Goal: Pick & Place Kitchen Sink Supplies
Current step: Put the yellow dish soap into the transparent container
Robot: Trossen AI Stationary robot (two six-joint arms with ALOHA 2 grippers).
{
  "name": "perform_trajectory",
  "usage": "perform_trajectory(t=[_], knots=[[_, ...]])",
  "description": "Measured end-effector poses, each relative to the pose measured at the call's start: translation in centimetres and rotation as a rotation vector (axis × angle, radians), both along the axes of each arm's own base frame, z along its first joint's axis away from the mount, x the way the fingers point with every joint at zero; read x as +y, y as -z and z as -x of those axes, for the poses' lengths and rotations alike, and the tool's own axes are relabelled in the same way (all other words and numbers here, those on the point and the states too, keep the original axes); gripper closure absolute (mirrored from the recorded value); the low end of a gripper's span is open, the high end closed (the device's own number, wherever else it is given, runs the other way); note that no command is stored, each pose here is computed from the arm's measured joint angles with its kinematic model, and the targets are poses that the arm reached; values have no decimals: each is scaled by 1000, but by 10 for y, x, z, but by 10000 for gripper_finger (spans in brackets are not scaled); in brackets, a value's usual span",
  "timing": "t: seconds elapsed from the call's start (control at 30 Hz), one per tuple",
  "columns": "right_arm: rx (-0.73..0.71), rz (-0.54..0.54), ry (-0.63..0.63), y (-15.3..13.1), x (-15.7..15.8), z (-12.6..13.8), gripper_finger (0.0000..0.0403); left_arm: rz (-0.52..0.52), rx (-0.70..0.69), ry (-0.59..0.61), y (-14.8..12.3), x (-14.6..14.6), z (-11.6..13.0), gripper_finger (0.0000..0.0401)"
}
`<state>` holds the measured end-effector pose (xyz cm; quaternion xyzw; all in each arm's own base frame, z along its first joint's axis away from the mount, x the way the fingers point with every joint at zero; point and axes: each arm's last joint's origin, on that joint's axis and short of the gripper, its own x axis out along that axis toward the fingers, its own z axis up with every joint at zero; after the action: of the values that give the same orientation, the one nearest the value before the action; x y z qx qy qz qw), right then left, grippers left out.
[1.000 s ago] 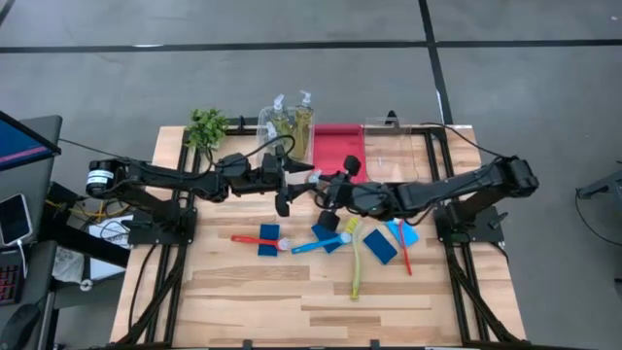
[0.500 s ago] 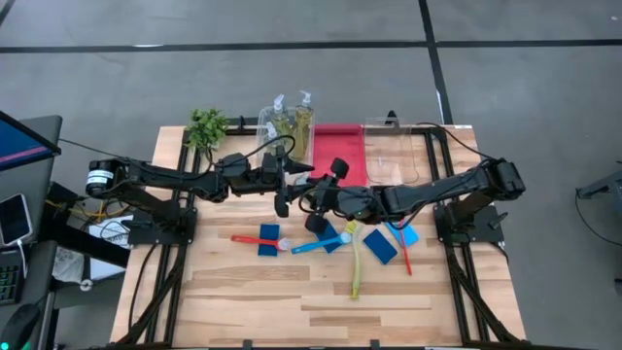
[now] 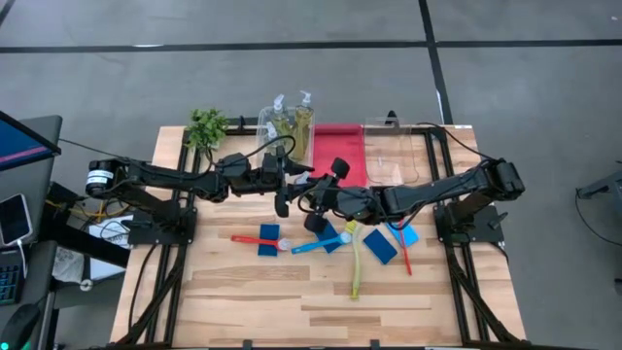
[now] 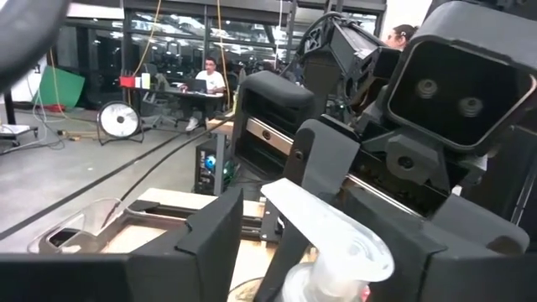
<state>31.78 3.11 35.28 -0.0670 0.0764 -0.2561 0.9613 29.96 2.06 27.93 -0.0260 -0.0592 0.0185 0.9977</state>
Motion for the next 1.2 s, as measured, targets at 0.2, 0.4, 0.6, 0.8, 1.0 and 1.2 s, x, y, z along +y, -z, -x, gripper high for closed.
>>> perform_trajectory(t=[0.2, 0.4, 0.6, 0.8, 1.0, 1.2], knots=[[-9, 2, 29, -2, -1, 2, 289, -5, -2, -1, 0, 0, 0, 249], [-48, -44, 35, -7, -2, 6, 289, -6, -13, -1, -2, 0, 0, 277], [-60, -58, 38, -7, -2, 6, 289, -29, -26, -13, -3, 0, 0, 283], [-66, -64, 38, -8, -1, 6, 289, -32, -31, -17, -3, 0, 0, 293], [-67, -65, 37, -8, -1, 6, 289, -34, -35, -21, -4, 0, 0, 298], [-68, -66, 33, -8, -1, 6, 289, -34, -40, -26, -4, 0, 0, 298]])
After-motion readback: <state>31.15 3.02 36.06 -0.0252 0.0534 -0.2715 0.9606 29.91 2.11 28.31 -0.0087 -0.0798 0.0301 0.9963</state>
